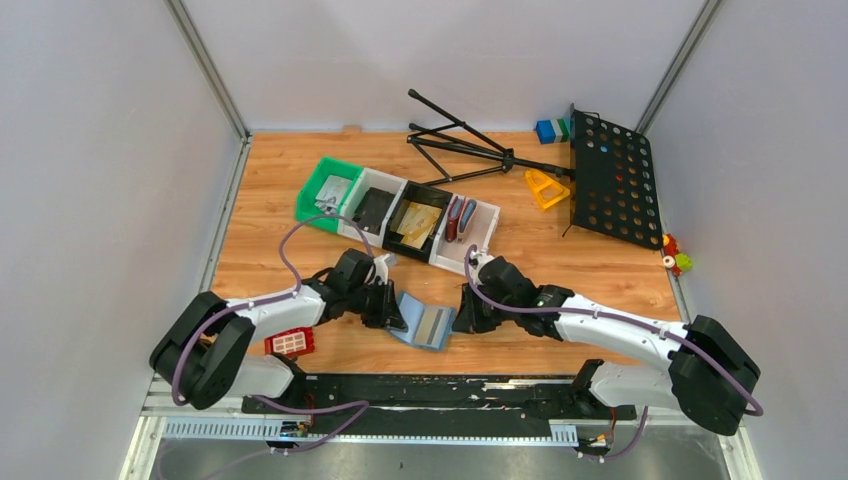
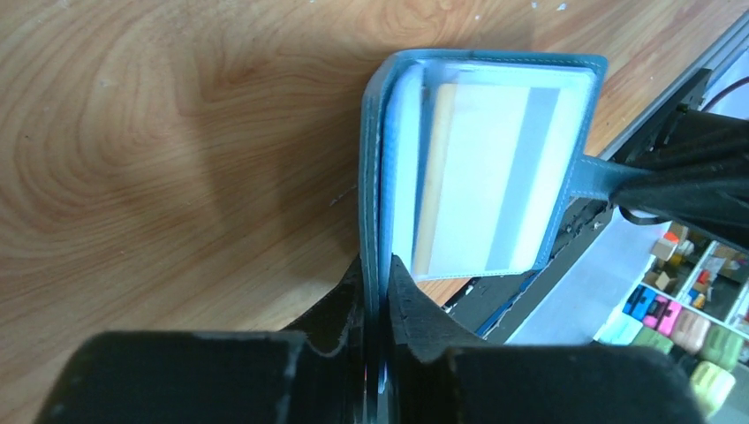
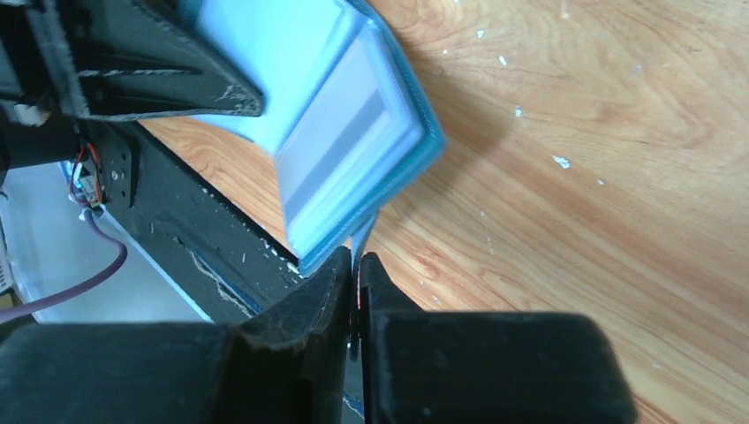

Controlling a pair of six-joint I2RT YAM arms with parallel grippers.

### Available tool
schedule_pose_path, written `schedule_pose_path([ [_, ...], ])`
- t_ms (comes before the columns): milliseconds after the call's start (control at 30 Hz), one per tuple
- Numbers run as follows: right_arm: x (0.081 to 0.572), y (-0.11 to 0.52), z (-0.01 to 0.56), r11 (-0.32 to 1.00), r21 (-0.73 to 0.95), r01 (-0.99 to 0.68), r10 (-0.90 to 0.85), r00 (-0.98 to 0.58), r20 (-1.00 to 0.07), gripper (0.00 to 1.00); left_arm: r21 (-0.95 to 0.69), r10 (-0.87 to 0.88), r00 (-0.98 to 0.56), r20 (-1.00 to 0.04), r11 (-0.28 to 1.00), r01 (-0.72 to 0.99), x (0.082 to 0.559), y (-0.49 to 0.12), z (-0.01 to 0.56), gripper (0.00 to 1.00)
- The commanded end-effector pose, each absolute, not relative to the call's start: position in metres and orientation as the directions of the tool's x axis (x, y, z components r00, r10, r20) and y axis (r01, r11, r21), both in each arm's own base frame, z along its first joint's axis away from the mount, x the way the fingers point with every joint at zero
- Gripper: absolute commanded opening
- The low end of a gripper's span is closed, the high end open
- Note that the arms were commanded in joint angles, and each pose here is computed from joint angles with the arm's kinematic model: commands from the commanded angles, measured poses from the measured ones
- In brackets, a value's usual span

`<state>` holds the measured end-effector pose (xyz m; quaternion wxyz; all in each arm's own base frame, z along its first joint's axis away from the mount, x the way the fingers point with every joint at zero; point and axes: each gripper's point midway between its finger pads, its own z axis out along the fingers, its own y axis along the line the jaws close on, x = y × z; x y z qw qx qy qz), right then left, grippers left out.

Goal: Take the credit cards out of the card holder
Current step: Pick up the card holder from the center of the board.

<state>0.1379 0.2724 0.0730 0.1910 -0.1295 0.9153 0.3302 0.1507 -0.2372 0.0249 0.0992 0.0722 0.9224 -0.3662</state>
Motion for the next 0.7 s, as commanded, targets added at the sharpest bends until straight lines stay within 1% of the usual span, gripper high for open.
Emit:
schedule_pose_path([
  [0, 0.153, 0.268, 0.075, 0.775, 0.523, -0.356, -0.066, -0.868, -0.492, 0.16, -0.67, 0.019, -0.94, -0.342, 0.696, 0.258, 0.162, -0.239, 0.046, 0.1],
  [67, 0.164, 0.27, 0.081, 0.777, 0.503, -0.379, -0.056, -0.837, -0.544, 0.32, -0.667, -0.004, -0.929, -0.371, 0.696, 0.264, 0.165, -0.237, 0.052, 0.0],
  [100, 0.17, 0.27, 0.083, 0.784, 0.488, -0.384, -0.049, -0.822, -0.567, 0.38, -0.665, -0.012, -0.924, -0.382, 0.698, 0.266, 0.166, -0.236, 0.054, 0.0],
  [200, 0.186, 0.272, 0.091, 0.793, 0.459, -0.4, -0.031, -0.779, -0.626, 0.48, -0.661, -0.027, -0.914, -0.404, 0.7, 0.271, 0.166, -0.233, 0.058, 0.0],
  [233, 0.193, 0.27, 0.093, 0.805, 0.44, -0.398, -0.019, -0.758, -0.652, 0.5, -0.66, -0.03, -0.913, -0.408, 0.7, 0.272, 0.166, -0.233, 0.059, 0.0],
  [333, 0.202, 0.27, 0.099, 0.813, 0.425, -0.398, 0.001, -0.73, -0.684, 0.54, -0.659, -0.034, -0.913, -0.406, 0.704, 0.266, 0.163, -0.23, 0.057, 0.0],
  [367, 0.203, 0.271, 0.101, 0.812, 0.425, -0.401, 0.004, -0.723, -0.691, 0.57, -0.657, -0.035, -0.913, -0.405, 0.706, 0.264, 0.163, -0.229, 0.056, 0.0],
  [400, 0.204, 0.27, 0.103, 0.814, 0.423, -0.398, 0.012, -0.717, -0.697, 0.62, -0.657, -0.038, -0.914, -0.405, 0.707, 0.261, 0.162, -0.228, 0.055, 0.0],
  [500, 0.205, 0.265, 0.107, 0.817, 0.427, -0.387, 0.038, -0.704, -0.71, 0.9, -0.675, -0.068, -0.912, -0.406, 0.694, 0.249, 0.161, -0.228, 0.055, 0.0],
  [533, 0.205, 0.264, 0.11, 0.813, 0.434, -0.389, 0.049, -0.697, -0.716, 0.98, -0.683, -0.075, -0.912, -0.402, 0.688, 0.244, 0.159, -0.228, 0.055, 0.0],
  [567, 0.205, 0.264, 0.115, 0.805, 0.439, -0.4, 0.056, -0.685, -0.726, 1.0, -0.695, -0.089, -0.905, -0.415, 0.673, 0.253, 0.161, -0.231, 0.059, 0.0],
  [667, 0.206, 0.261, 0.132, 0.791, 0.448, -0.417, 0.086, -0.648, -0.757, 1.0, -0.714, -0.109, -0.894, -0.434, 0.646, 0.268, 0.162, -0.233, 0.066, 0.0],
])
